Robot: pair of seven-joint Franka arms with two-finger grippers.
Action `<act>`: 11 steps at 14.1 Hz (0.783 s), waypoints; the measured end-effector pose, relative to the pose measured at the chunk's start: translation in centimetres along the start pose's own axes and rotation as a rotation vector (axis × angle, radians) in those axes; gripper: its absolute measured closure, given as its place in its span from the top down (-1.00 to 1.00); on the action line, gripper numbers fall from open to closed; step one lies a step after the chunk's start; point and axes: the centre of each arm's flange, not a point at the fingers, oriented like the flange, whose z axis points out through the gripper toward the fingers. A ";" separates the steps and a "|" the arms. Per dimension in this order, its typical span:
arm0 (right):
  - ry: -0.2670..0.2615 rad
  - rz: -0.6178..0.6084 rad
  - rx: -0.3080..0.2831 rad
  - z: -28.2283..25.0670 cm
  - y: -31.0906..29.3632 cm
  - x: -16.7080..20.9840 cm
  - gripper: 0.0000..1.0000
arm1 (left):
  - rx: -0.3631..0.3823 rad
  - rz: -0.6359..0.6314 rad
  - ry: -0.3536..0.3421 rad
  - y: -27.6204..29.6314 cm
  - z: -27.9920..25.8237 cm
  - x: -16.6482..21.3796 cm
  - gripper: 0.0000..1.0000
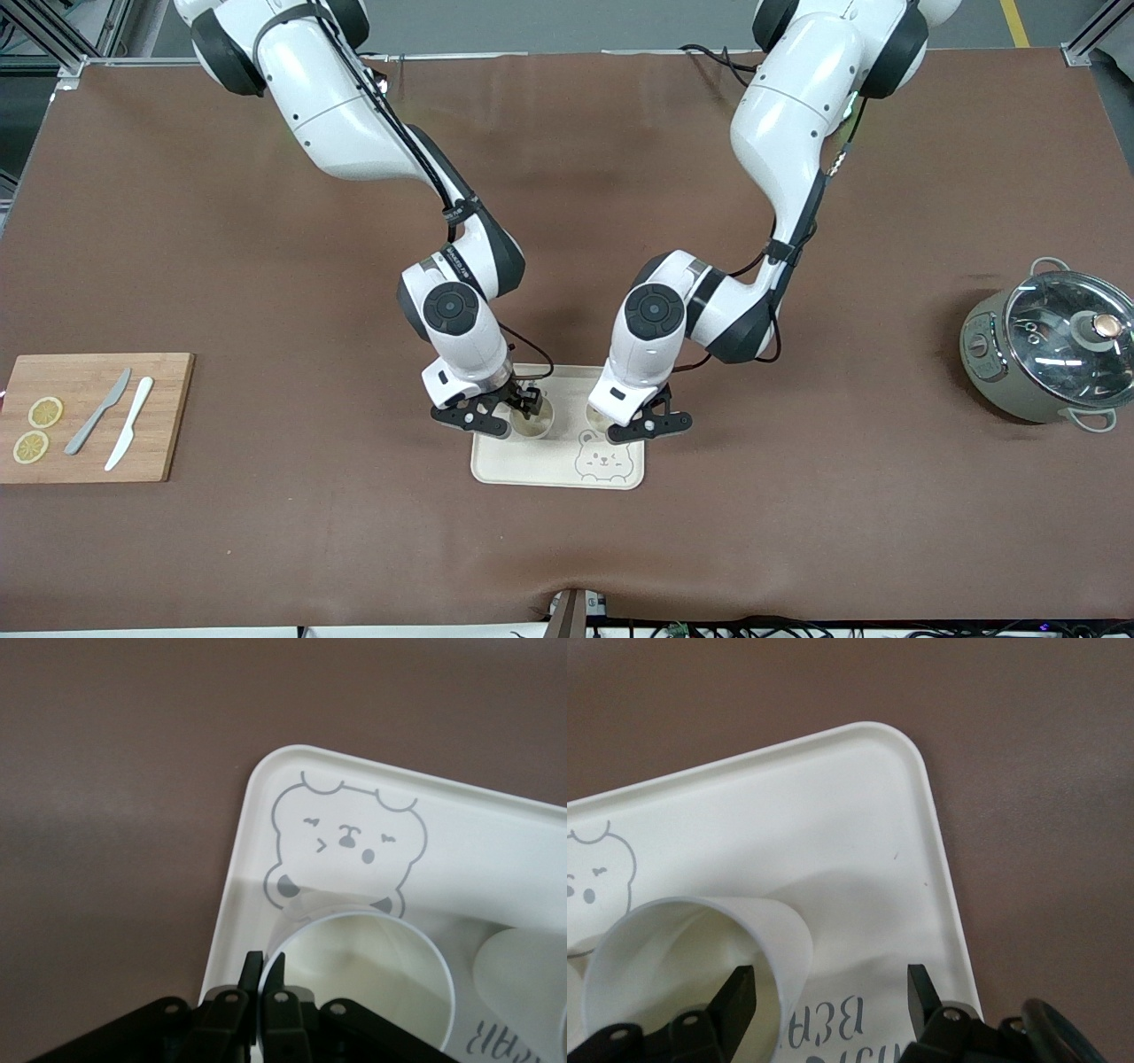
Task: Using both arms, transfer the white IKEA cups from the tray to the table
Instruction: 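Lift the cup with the left gripper and carry it toward the pot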
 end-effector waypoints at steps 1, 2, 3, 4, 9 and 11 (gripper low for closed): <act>0.000 0.000 0.000 0.0 0.0 0.0 0.44 | 0.013 0.009 -0.015 -0.4 -0.7 0.2 -0.93; 0.000 -0.001 0.001 0.0 -0.1 0.0 0.30 | 0.025 0.024 -0.036 -0.9 -1.6 0.5 -0.93; 0.001 -0.001 0.002 -0.1 -0.1 0.0 0.27 | 0.035 0.037 -0.064 -1.7 -2.7 0.9 -0.93; 0.002 -0.001 0.003 -0.1 -0.2 0.0 0.10 | 0.042 0.046 -0.088 -2.6 -3.9 1.4 -0.93; 0.004 -0.004 0.006 -0.3 -0.4 -0.1 -0.39 | 0.038 0.115 -0.151 -7.4 -9.5 2.6 -0.93; 0.004 -0.004 0.007 -0.3 -0.4 -0.1 -0.50 | 0.030 0.154 -0.172 -10.3 -11.0 2.8 -0.93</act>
